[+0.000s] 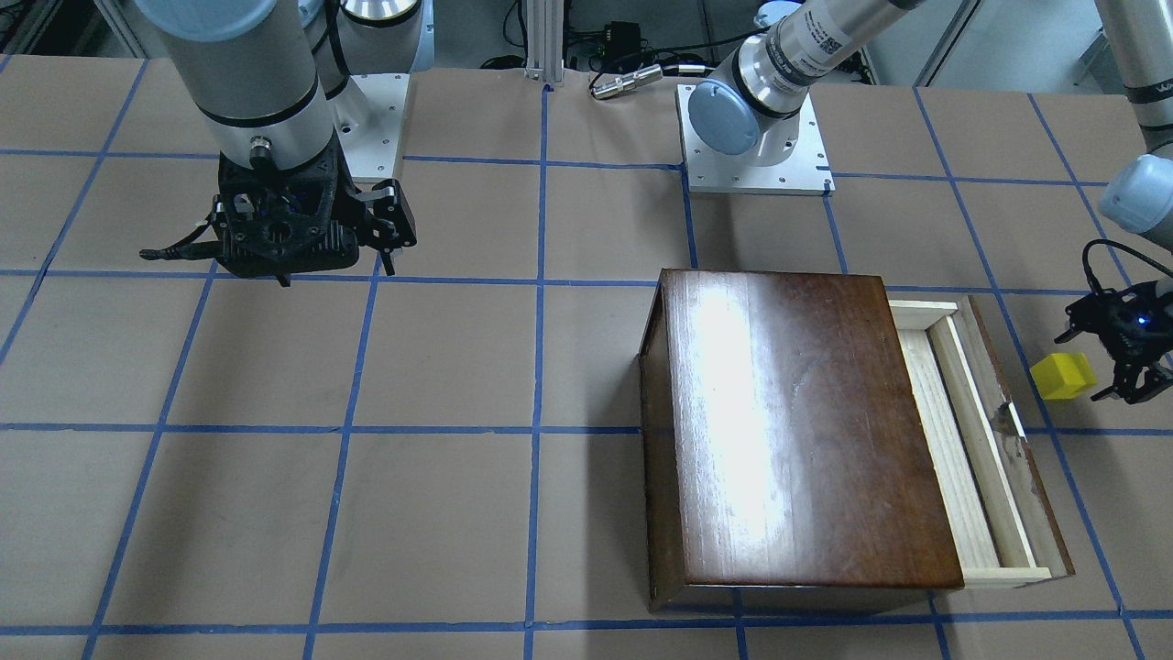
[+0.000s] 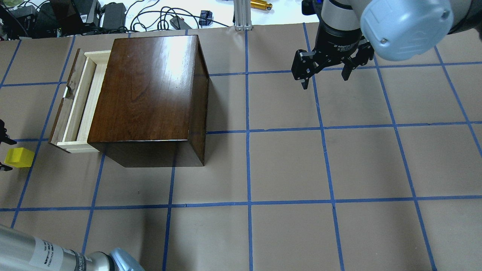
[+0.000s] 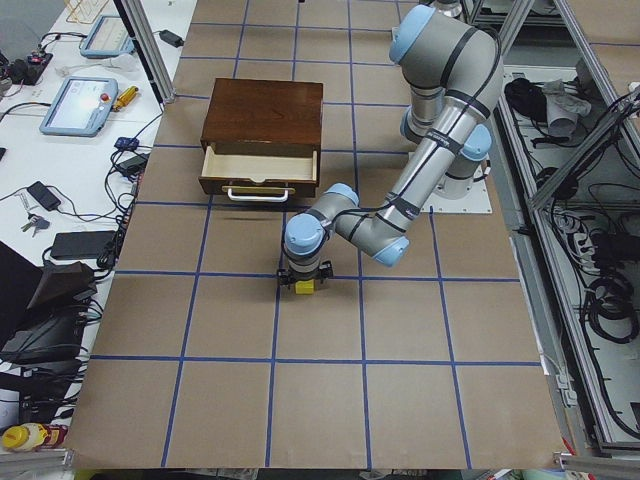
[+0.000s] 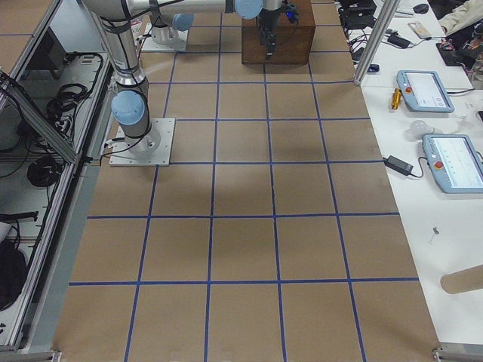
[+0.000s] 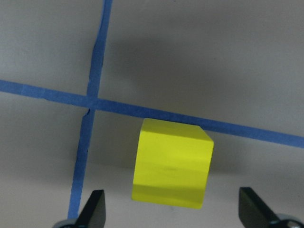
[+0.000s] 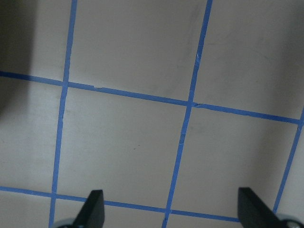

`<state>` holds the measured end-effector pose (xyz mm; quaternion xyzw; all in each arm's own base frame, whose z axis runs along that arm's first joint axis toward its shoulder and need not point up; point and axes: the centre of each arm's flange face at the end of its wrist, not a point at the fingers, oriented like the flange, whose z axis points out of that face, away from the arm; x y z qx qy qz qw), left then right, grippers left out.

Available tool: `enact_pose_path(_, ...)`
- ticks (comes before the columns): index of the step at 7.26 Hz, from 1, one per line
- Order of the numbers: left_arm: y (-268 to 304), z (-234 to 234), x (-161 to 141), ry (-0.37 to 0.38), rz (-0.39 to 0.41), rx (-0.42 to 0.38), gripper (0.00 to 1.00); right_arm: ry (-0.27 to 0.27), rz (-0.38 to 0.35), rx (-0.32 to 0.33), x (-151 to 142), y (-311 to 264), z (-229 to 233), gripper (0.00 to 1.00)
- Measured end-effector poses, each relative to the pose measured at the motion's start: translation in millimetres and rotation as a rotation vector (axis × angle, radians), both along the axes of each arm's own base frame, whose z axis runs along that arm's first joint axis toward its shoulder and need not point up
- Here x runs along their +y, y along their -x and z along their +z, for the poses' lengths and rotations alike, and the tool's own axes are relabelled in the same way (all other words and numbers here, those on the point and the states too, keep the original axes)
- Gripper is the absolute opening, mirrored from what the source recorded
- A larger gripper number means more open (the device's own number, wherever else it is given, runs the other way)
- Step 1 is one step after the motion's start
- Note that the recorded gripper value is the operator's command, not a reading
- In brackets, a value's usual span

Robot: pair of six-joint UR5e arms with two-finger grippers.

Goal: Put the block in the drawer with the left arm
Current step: 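Close the left gripper on the yellow cube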

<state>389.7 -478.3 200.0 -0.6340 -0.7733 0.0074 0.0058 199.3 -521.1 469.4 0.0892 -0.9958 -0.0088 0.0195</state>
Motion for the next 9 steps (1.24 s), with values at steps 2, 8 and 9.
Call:
enact_pose_path(2, 1.5, -8.6, -1.7, -0.007, -0.004, 0.01, 1.0, 0.0, 0.001, 0.0, 0.0, 0.0, 0.0, 1.0)
enact_pose_path(8, 5.0, -14.6, -4.0, 0.001, -0.005, 0.031, 0.74, 0.0, 0.001, 0.0, 0.0, 0.0, 0.0, 1.0)
enact_pose_path(9, 5.5, -14.6, -4.6, 0.007, -0.005, 0.036, 0.61, 0.0, 0.001, 0.0, 0.0, 0.0, 0.0, 1.0)
